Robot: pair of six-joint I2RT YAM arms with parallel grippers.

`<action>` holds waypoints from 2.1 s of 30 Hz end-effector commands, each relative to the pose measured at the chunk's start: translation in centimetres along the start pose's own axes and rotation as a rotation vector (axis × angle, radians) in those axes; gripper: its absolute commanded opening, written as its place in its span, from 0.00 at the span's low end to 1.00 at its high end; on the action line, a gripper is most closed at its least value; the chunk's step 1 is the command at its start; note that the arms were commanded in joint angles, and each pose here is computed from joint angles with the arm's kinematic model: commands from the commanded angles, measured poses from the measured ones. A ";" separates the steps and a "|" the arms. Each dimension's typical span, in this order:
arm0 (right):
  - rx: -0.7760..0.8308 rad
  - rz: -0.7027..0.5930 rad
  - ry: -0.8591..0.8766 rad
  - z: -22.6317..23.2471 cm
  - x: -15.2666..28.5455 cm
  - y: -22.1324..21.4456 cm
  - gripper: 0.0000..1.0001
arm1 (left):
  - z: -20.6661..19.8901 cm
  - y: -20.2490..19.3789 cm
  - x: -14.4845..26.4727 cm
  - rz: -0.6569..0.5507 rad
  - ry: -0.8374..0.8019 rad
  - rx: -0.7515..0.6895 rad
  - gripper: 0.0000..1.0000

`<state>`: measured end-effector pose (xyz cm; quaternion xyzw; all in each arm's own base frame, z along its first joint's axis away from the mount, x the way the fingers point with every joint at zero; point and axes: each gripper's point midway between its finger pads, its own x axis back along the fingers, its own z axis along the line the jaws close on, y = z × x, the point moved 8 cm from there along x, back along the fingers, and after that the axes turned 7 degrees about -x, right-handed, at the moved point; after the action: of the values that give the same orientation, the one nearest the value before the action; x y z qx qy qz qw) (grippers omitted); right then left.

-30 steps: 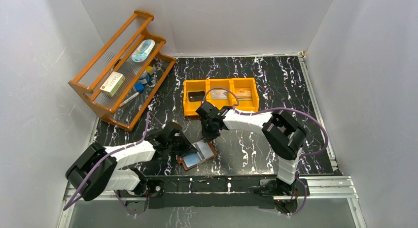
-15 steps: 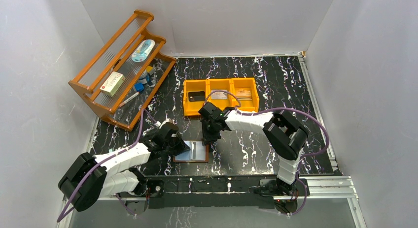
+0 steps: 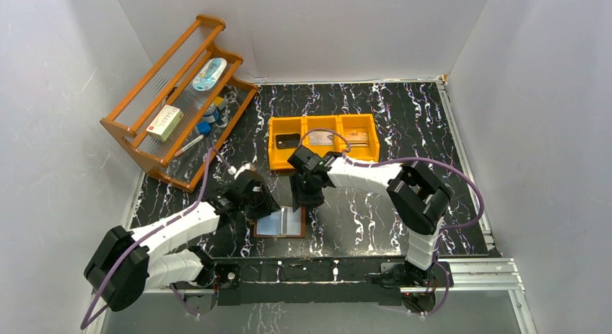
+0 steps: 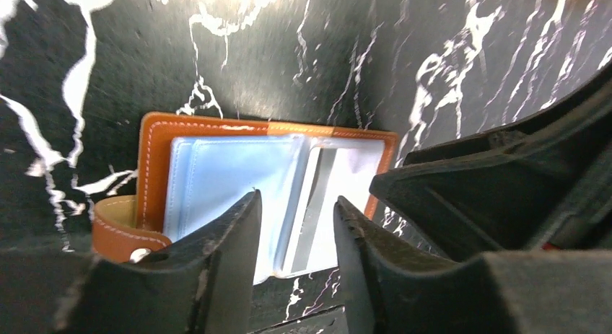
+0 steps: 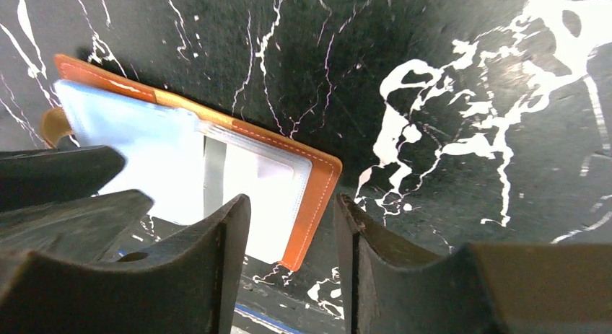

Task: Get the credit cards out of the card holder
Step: Remove the credit card from the card holder.

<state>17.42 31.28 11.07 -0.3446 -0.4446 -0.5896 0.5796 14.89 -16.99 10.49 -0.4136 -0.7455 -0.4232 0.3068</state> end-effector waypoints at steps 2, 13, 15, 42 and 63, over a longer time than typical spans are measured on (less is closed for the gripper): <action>0.046 -0.083 -0.064 1.1 2.5 1.2 0.58 | 1.0 2.5 2.9 -0.100 0.163 -0.078 0.48; 0.138 -0.048 0.018 5.4 0.7 -0.9 0.58 | 3.1 0.9 1.0 0.060 0.120 0.052 0.54; 0.151 -0.070 -0.048 5.5 0.4 -0.8 0.58 | 3.4 0.4 0.8 0.080 0.120 0.061 0.54; 0.282 -0.199 -0.409 4.0 -1.7 -3.0 0.29 | 3.4 -0.1 0.8 0.060 0.034 0.114 0.33; -0.032 -0.045 0.250 -0.1 3.4 0.1 0.39 | 0.0 2.1 2.2 0.111 -0.087 -0.041 0.54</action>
<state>17.96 28.48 14.04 -0.3025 -0.4314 -0.6429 0.5559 15.79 -14.82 13.27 -0.4258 -0.7494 -0.4098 0.2985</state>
